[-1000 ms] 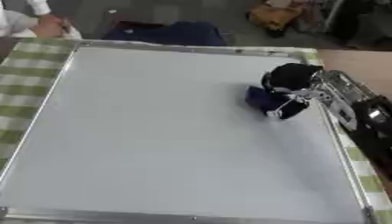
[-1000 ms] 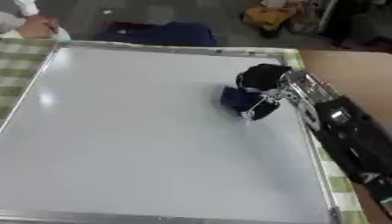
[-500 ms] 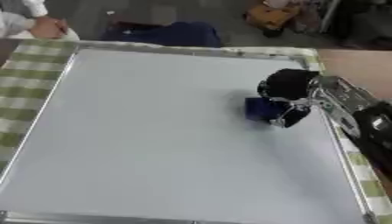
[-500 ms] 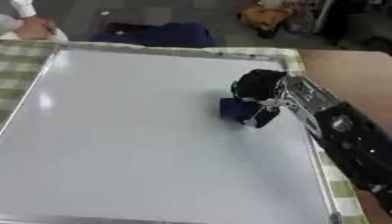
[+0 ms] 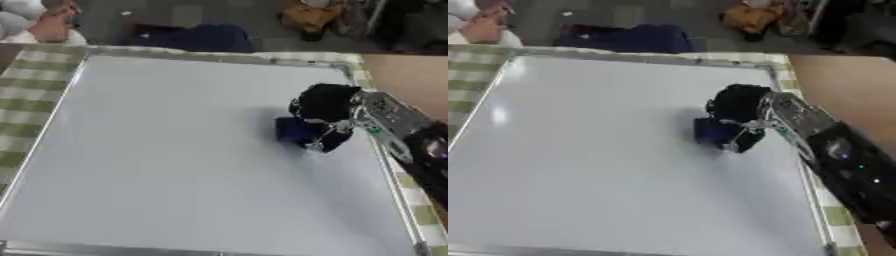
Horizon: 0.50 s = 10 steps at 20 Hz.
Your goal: Wipe the whiteboard clean with a brush.
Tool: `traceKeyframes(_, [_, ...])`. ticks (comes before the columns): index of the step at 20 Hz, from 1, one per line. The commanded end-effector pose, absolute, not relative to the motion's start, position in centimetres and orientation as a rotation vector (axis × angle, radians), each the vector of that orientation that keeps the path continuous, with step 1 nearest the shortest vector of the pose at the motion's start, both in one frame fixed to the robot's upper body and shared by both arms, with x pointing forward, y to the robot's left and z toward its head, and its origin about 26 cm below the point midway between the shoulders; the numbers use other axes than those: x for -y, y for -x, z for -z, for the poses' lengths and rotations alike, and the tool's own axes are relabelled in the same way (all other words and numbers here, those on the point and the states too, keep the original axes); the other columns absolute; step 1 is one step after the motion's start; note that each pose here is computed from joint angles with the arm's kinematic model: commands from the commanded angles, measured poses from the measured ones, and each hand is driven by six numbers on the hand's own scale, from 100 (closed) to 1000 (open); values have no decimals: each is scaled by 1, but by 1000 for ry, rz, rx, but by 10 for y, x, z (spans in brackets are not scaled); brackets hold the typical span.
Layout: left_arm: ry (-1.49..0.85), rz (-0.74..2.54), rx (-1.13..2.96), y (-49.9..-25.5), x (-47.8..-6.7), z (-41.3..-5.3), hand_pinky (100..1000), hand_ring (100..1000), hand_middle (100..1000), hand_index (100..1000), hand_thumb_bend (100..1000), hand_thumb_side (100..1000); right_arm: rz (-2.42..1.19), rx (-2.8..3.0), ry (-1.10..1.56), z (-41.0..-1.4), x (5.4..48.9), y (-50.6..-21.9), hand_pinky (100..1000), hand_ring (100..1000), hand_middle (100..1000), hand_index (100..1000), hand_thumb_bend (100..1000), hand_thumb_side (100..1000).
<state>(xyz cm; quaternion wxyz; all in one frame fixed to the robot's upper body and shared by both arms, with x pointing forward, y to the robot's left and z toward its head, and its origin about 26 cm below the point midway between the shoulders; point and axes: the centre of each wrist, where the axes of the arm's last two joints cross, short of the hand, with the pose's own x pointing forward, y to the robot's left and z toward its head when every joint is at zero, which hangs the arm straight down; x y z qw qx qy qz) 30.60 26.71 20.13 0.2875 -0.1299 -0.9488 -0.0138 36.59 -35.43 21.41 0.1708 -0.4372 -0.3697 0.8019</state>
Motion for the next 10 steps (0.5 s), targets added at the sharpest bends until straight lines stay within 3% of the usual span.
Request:
traceKeyframes(1, [349,50,2557,-303,-267,-208,512,605,567,518,100,1000,-2325,1060,1196,-209,345,-362,331,441,188,433,100,410])
traceKeyframes(10, [346,50,2555,-303,-268,-208,512,605,567,518,100,1000,-2383,1088,1183,-216,329,-354,327,438,187,433,100,405])
